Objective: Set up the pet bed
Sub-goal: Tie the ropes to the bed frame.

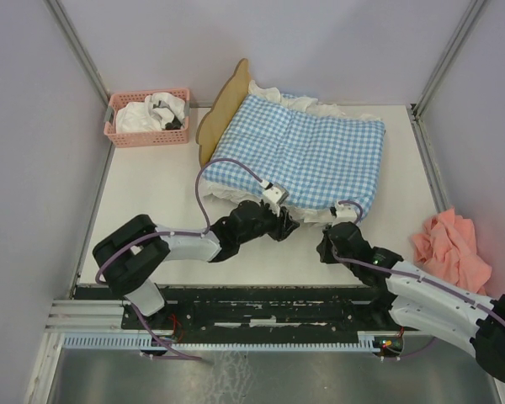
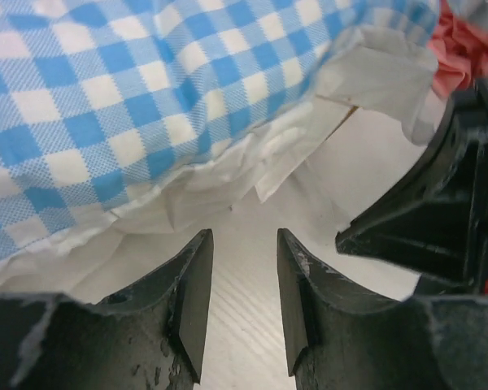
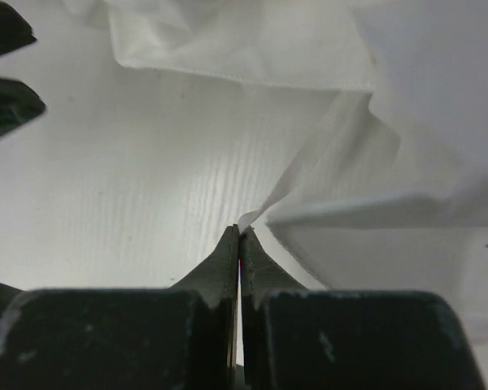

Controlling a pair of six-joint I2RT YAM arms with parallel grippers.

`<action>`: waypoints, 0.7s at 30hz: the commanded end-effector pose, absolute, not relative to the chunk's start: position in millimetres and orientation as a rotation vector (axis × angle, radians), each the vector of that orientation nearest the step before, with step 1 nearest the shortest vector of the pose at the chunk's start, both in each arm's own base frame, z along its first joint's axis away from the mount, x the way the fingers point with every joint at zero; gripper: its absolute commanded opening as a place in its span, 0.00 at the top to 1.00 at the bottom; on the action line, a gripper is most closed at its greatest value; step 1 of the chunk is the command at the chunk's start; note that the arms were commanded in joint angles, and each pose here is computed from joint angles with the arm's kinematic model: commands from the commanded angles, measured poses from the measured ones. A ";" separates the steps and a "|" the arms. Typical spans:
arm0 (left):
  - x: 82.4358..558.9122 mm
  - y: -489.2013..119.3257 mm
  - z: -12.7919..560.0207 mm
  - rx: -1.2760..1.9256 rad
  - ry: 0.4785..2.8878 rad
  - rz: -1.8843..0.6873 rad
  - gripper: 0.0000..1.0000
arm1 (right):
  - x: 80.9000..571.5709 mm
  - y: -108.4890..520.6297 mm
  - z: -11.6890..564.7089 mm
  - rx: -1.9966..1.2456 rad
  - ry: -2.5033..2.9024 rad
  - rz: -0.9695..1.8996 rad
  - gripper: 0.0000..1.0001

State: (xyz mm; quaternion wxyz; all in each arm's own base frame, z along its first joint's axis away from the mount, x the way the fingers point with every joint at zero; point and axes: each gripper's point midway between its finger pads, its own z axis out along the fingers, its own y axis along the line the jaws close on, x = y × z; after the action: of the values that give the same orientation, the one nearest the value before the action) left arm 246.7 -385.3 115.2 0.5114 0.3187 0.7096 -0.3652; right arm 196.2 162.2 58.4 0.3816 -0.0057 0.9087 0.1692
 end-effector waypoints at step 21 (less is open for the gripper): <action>226.3 -475.5 115.5 0.158 2.133 -1.614 0.46 | 199.7 157.9 75.5 -0.102 2.142 0.487 0.98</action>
State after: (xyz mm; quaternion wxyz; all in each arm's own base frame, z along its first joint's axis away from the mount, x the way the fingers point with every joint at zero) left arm 234.5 -453.2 83.2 0.2509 0.0591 0.8169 -0.5160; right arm 193.8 155.6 65.8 0.4351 -0.0328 0.8786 0.1943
